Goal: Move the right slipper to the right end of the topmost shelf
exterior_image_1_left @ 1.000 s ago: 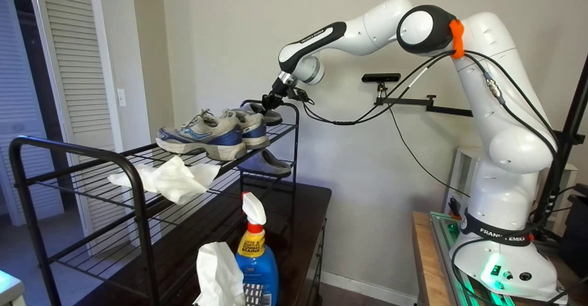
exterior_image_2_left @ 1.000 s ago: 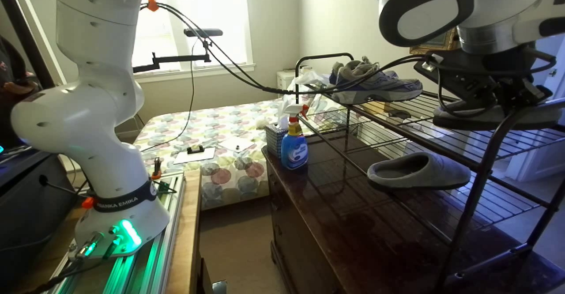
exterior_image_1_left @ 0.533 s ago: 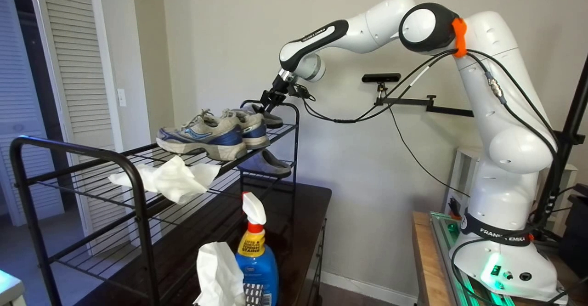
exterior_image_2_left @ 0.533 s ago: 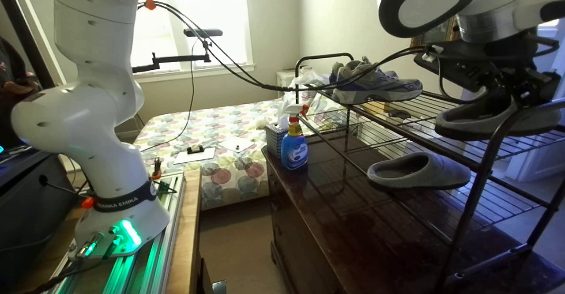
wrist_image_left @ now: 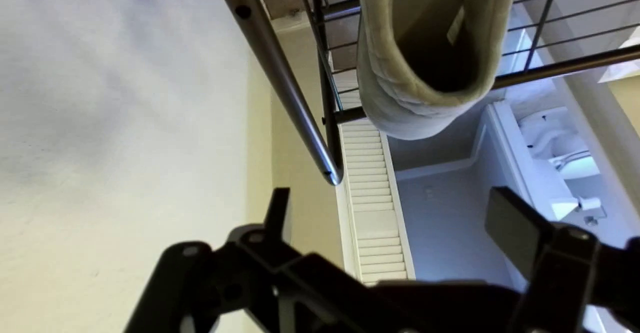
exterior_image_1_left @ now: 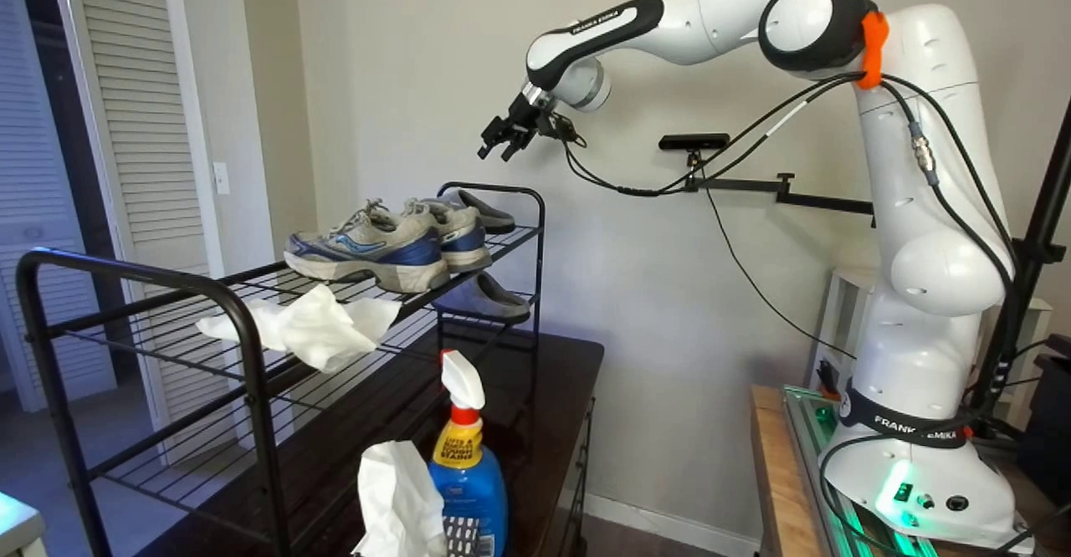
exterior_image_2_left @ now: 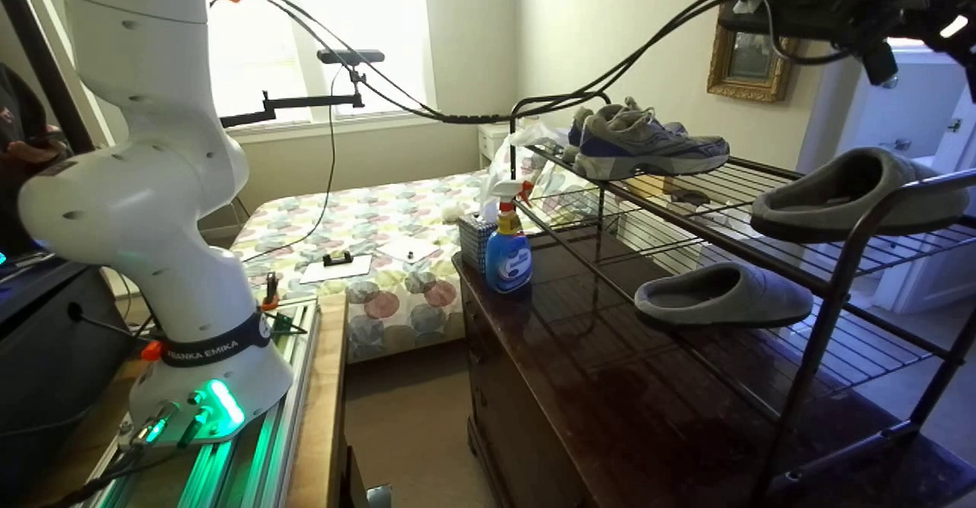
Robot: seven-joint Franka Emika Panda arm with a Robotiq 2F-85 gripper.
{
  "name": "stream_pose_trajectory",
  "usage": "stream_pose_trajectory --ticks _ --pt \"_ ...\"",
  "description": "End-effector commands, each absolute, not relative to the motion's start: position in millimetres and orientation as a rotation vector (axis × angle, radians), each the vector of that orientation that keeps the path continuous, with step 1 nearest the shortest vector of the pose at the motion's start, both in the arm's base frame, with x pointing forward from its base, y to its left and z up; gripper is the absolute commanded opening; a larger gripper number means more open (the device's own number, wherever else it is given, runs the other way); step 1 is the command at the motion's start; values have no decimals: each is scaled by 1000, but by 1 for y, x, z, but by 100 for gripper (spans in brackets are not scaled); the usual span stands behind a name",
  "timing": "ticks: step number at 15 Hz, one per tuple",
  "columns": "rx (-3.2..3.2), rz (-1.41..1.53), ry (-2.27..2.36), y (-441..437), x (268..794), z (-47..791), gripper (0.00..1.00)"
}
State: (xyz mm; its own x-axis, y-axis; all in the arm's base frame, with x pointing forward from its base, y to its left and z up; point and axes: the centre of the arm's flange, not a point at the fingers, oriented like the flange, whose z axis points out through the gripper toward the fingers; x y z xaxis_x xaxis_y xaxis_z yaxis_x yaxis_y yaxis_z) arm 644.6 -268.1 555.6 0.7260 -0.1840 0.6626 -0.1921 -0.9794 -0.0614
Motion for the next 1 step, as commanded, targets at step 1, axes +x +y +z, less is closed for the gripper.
stream_pose_trajectory --ticks 1 --pt "2908 1121 -313 -267 640 563 100"
